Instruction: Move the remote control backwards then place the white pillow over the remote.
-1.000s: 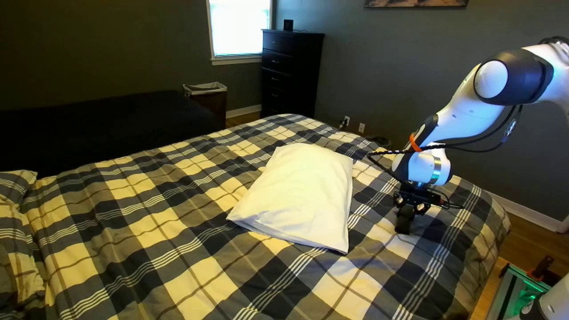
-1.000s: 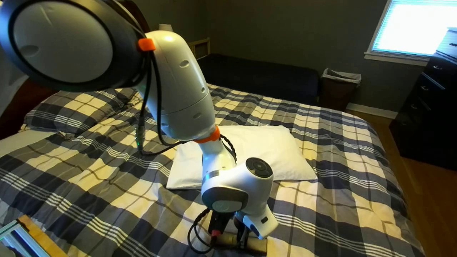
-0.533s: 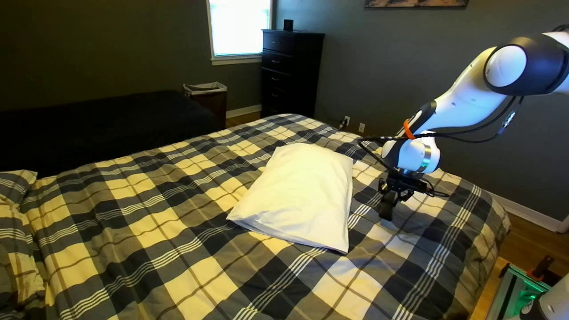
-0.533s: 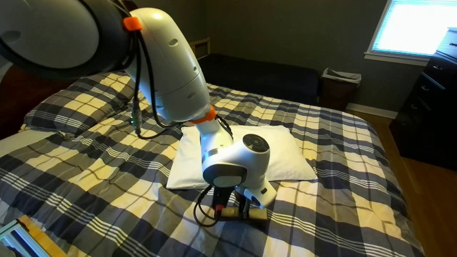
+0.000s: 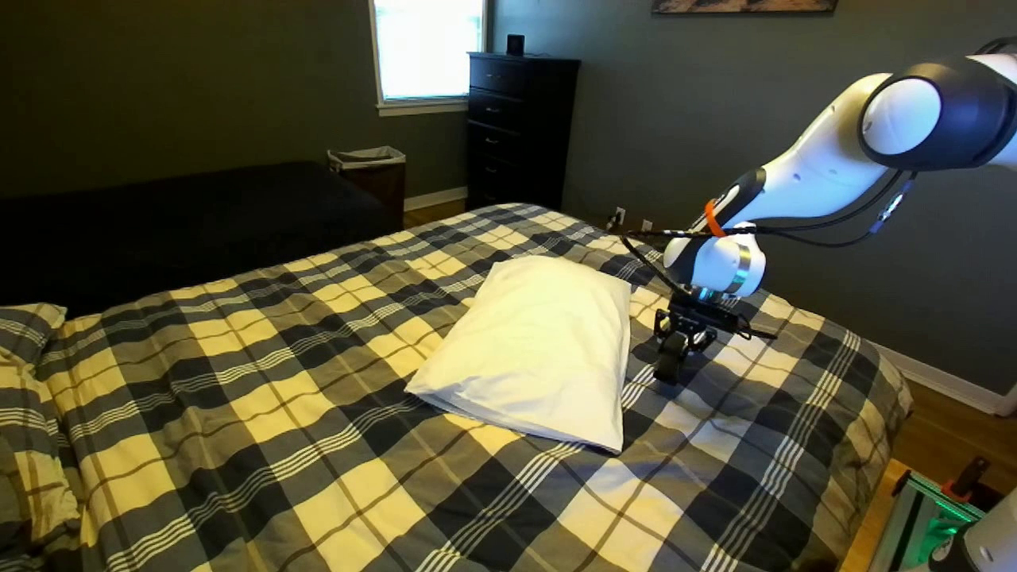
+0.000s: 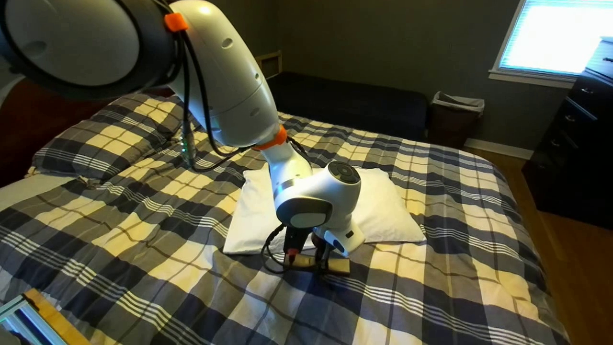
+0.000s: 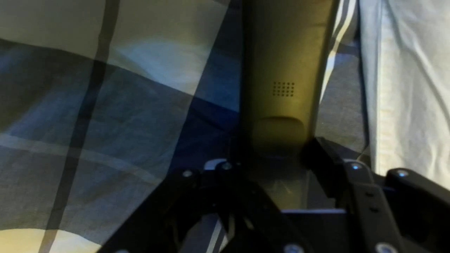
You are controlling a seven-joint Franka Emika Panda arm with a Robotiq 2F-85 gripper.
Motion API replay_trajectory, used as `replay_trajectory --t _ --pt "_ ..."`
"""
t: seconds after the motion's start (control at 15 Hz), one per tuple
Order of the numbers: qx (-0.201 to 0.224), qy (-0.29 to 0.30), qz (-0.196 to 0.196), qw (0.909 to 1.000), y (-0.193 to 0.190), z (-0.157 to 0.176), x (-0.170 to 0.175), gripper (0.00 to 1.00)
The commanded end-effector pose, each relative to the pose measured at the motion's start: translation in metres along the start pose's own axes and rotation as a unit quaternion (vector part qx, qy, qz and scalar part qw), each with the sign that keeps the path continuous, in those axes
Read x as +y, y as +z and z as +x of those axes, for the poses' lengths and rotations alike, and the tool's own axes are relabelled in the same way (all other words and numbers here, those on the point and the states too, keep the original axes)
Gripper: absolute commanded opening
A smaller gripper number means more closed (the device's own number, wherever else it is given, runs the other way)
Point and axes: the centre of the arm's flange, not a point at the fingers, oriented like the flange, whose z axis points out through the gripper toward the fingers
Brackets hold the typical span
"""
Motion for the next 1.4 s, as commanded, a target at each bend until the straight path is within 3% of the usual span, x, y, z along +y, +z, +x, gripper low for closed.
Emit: replay_trajectory --t 0.0,0.13,0.2,0.27,0.47,0.87,1.33 --pt "-0.004 0.043 -0.009 0.999 0.003 0.006 -0.006 0.28" --pt "0.003 0.06 -0.015 0.9981 0.005 0.006 -0.006 0.28" --pt "0.004 0.067 -0.014 0.9976 0.007 0.007 -0.007 0.78" --pt "0.003 0.068 -0.013 0.9976 0.007 0.006 -0.007 0.8" --pt "0.007 0.067 0.003 0.9977 -0.003 0.004 -0.008 0.99" --pt "0.04 0.027 0.053 0.9975 -0.042 0.01 -0.029 1.0" --pt "0.083 -0.107 0.067 0.9885 -0.062 0.012 -0.094 1.0"
